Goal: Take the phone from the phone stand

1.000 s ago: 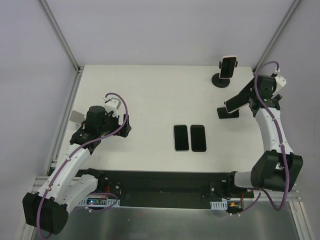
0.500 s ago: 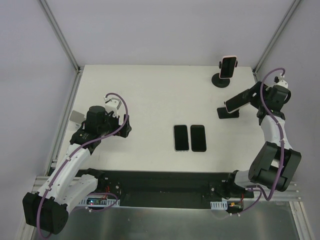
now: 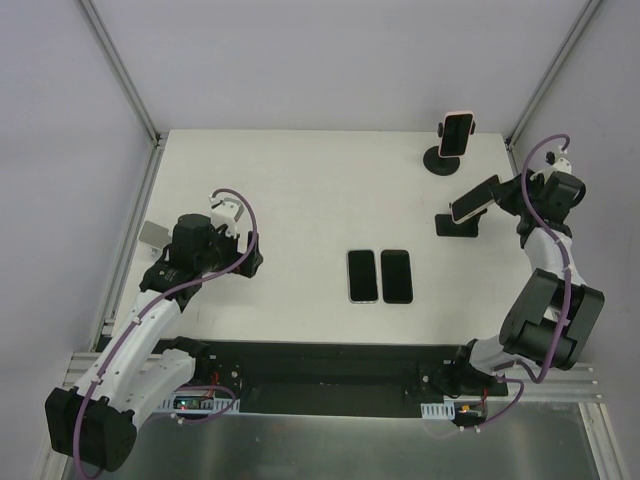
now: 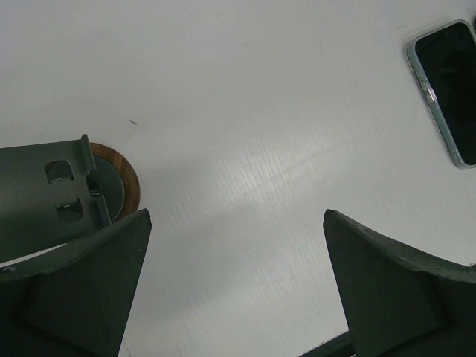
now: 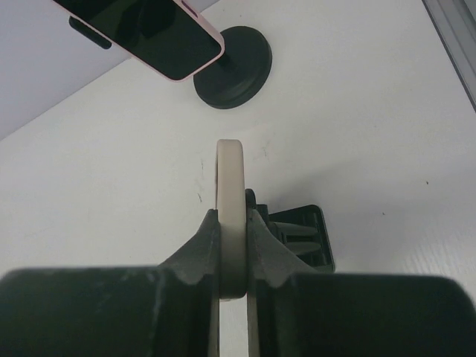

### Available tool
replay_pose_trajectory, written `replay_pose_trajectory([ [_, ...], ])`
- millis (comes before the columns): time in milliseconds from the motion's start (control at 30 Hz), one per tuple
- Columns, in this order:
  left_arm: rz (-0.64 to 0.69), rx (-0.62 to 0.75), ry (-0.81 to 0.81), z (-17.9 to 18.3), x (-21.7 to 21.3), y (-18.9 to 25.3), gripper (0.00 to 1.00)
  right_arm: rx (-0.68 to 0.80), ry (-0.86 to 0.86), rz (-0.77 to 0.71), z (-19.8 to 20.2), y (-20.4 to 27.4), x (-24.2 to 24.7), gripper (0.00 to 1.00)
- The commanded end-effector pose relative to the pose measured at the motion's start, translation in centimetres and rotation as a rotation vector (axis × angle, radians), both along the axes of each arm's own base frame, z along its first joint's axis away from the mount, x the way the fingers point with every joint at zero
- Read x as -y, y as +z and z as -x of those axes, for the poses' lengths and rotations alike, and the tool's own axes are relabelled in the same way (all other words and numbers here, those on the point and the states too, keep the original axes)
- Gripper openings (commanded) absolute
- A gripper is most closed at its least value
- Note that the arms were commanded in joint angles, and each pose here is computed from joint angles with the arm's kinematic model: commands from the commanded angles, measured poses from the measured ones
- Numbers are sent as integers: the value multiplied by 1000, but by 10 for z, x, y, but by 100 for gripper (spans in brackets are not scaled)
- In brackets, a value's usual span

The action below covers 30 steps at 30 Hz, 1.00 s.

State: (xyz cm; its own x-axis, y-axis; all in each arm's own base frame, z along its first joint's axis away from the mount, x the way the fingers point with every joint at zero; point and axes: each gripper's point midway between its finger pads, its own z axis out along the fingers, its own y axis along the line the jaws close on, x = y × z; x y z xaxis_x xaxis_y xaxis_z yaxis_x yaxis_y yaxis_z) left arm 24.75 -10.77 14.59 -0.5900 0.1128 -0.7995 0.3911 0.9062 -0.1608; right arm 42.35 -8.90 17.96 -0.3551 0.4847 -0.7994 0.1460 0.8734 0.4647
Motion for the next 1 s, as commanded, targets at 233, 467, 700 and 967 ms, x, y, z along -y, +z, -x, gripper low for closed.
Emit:
replay_pose_trajectory([
  [233,116,74,-74,-7,25,35,99,180,84,163,8,76,-3,1],
  [467,184,148,-152,-22,45,82,99,297,179,175,21,129,-30,1],
  [700,267,197,-277,-21,70,123,99,403,513,117,39,166,-121,1],
  [967,403,216,-600,10,118,172,98,444,1116,-54,105,180,-270,1],
])
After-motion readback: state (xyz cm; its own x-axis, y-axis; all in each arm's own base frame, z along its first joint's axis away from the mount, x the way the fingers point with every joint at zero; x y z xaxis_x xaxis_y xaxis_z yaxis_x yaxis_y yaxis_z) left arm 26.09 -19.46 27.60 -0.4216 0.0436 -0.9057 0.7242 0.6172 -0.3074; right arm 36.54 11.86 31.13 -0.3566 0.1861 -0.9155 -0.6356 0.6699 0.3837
